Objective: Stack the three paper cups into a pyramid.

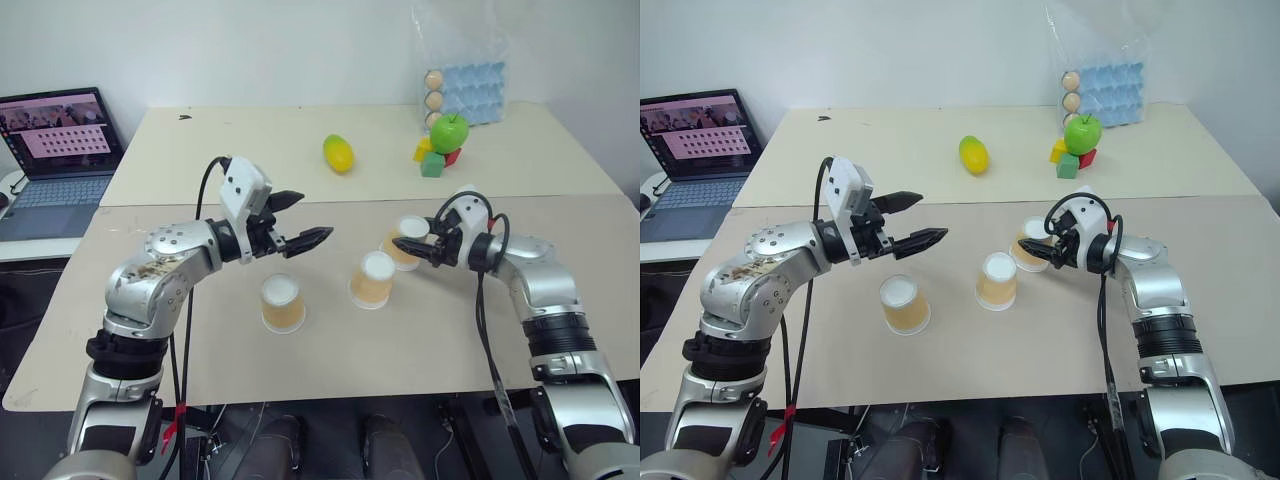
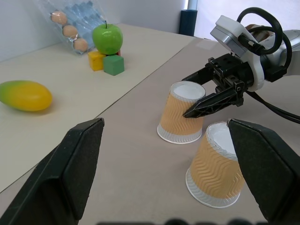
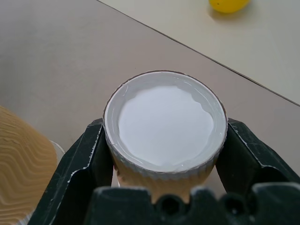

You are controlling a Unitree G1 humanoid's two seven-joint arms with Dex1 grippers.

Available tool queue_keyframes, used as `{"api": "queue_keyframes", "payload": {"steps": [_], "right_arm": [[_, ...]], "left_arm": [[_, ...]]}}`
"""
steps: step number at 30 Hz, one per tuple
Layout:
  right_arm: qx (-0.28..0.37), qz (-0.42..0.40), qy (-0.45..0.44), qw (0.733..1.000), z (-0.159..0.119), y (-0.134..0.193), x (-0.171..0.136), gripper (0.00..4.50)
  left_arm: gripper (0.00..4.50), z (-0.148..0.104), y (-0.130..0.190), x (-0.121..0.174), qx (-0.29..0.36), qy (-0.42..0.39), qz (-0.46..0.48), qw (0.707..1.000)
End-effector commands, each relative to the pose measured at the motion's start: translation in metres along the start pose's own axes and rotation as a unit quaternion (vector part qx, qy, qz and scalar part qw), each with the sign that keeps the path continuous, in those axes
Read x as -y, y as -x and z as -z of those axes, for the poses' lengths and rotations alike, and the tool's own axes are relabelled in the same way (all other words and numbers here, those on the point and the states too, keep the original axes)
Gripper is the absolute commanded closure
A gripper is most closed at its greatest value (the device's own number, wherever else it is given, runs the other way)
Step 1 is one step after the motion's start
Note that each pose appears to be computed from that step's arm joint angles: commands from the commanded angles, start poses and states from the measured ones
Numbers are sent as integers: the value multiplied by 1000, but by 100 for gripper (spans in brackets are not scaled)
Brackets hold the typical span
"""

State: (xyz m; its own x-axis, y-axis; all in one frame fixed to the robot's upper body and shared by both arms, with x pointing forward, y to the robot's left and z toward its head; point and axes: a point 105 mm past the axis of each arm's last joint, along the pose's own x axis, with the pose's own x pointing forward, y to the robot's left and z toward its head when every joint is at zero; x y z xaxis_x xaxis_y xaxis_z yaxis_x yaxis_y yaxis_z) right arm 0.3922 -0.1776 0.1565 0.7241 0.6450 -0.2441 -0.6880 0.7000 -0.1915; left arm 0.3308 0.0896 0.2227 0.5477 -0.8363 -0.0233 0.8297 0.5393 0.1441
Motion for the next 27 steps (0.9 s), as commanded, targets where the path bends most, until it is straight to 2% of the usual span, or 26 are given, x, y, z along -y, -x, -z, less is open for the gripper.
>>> {"api": "queue_keyframes", "payload": {"steps": [1,7,12,17,27], "right_arm": [[30,12,19,999,-22,14,9,171],[-37,-25,35,998,-11,65,-2,171],[-64,-46,14,997,-1,84,-19,171],[-63,-47,2,997,1,86,-27,171],[-41,-47,-4,998,0,64,-30,171]], "left_arm": [[0,-11,3,1,16,-18,-2,1000],[0,-9,3,2,12,-17,1,1000],[0,-9,1,2,13,-15,5,1000],[0,-9,0,2,13,-15,9,1000],[0,-10,0,2,12,-17,11,1000]]}}
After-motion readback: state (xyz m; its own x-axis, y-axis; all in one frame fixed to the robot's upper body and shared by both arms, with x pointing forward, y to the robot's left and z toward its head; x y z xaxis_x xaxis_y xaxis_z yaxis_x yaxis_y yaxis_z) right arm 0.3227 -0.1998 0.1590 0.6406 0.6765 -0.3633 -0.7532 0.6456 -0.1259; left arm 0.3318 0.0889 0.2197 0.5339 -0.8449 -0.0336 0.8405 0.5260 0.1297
